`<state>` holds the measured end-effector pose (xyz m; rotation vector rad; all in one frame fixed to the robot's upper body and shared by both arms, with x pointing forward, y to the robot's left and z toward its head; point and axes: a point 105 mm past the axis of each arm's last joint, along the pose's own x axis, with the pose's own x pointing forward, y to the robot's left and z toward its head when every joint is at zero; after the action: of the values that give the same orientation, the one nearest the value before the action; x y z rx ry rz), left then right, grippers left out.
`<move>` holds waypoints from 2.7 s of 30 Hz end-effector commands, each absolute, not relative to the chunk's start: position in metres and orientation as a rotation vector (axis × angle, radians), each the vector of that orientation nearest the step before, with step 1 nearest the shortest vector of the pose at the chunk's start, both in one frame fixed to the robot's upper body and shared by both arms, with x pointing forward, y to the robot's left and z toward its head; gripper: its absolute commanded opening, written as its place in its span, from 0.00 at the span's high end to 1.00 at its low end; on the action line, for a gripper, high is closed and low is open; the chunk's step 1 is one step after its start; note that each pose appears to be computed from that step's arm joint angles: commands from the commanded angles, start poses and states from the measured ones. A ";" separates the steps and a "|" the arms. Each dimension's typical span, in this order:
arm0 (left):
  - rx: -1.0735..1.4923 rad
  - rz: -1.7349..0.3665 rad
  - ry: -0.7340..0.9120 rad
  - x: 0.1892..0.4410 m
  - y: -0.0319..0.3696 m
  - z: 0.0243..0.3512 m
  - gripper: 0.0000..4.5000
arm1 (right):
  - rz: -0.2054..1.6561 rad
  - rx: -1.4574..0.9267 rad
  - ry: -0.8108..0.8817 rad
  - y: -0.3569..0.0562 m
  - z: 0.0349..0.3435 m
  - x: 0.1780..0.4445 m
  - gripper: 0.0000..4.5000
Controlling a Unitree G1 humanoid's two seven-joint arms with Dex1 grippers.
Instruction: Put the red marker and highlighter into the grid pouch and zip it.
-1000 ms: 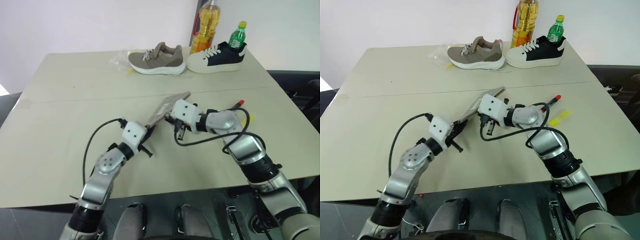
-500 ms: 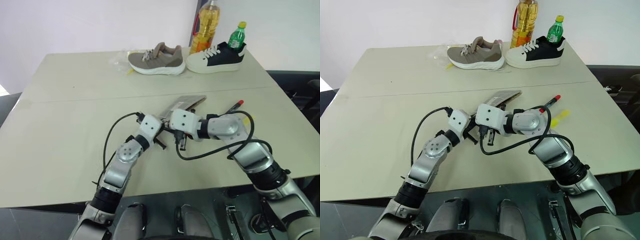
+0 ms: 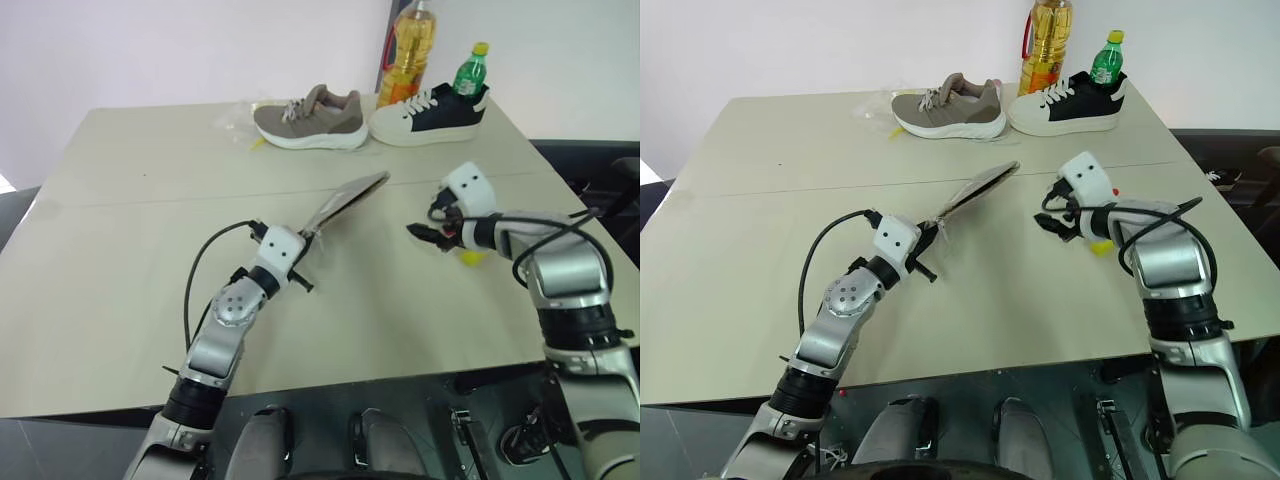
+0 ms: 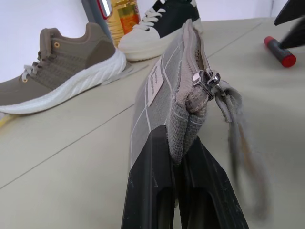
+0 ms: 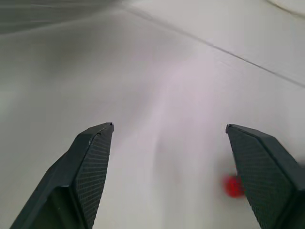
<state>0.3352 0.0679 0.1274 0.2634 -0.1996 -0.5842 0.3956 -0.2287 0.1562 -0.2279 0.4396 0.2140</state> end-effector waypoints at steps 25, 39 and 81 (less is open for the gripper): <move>0.245 -0.534 -0.276 0.323 0.089 0.146 1.00 | -0.123 -0.071 0.415 -0.258 0.150 0.430 0.91; 0.276 -0.596 -0.227 0.319 0.129 0.150 1.00 | 0.666 -0.972 -0.017 -0.173 0.203 0.376 0.91; 0.417 -0.967 -0.146 0.284 0.095 0.138 1.00 | 1.057 -1.528 -0.355 -0.104 0.194 0.342 0.14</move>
<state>0.2882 0.0979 0.1275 0.4162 -0.1040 -0.9560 0.3393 -0.1023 0.1751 -1.4986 -0.2971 1.1092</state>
